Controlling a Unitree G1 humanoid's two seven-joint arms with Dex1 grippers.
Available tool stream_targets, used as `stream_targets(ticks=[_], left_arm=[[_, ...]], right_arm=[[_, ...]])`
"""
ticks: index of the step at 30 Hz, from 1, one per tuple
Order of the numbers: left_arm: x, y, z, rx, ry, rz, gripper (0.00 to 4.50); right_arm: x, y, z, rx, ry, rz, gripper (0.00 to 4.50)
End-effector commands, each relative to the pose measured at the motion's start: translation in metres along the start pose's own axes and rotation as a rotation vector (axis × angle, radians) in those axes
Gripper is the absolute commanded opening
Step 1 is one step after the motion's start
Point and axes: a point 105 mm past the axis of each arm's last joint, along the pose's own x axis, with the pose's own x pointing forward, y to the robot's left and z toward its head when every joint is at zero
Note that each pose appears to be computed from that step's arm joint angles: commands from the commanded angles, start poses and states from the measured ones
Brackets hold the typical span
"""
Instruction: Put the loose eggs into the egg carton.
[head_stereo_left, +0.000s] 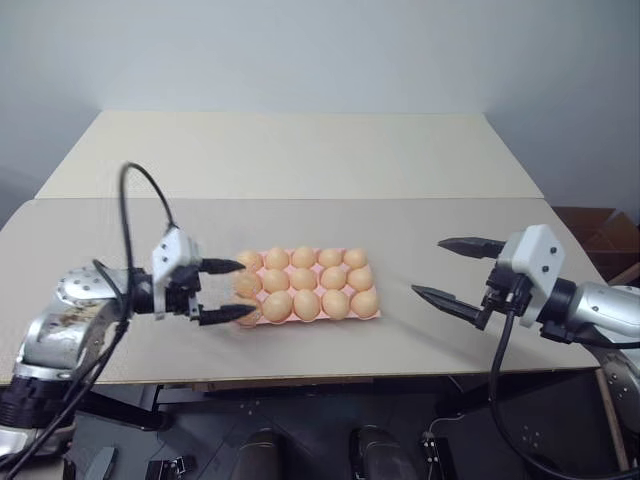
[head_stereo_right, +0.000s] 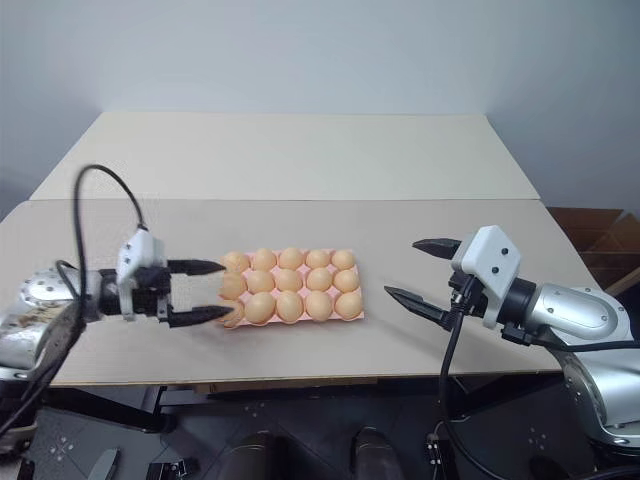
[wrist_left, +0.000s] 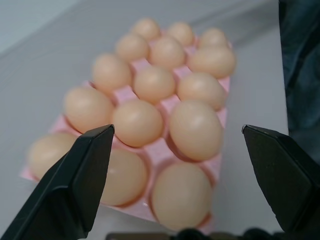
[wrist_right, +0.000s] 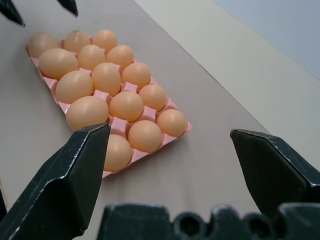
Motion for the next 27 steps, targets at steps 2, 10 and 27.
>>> stream_targets(ticks=[2,10,27], left_arm=[[-0.042,0.009,0.019,0.054,-0.03,0.085,4.45],[-0.113,0.0,0.003,-0.01,-0.003,0.27,4.45],[-0.129,-0.042,0.006,-0.091,-0.029,0.344,4.45]], right_arm=[[-0.005,-0.004,0.011,-0.033,-0.034,-0.002,4.5],[-0.009,-0.005,-0.006,-0.033,0.015,0.113,4.5],[-0.011,-0.015,-0.004,0.015,-0.003,0.096,4.5]])
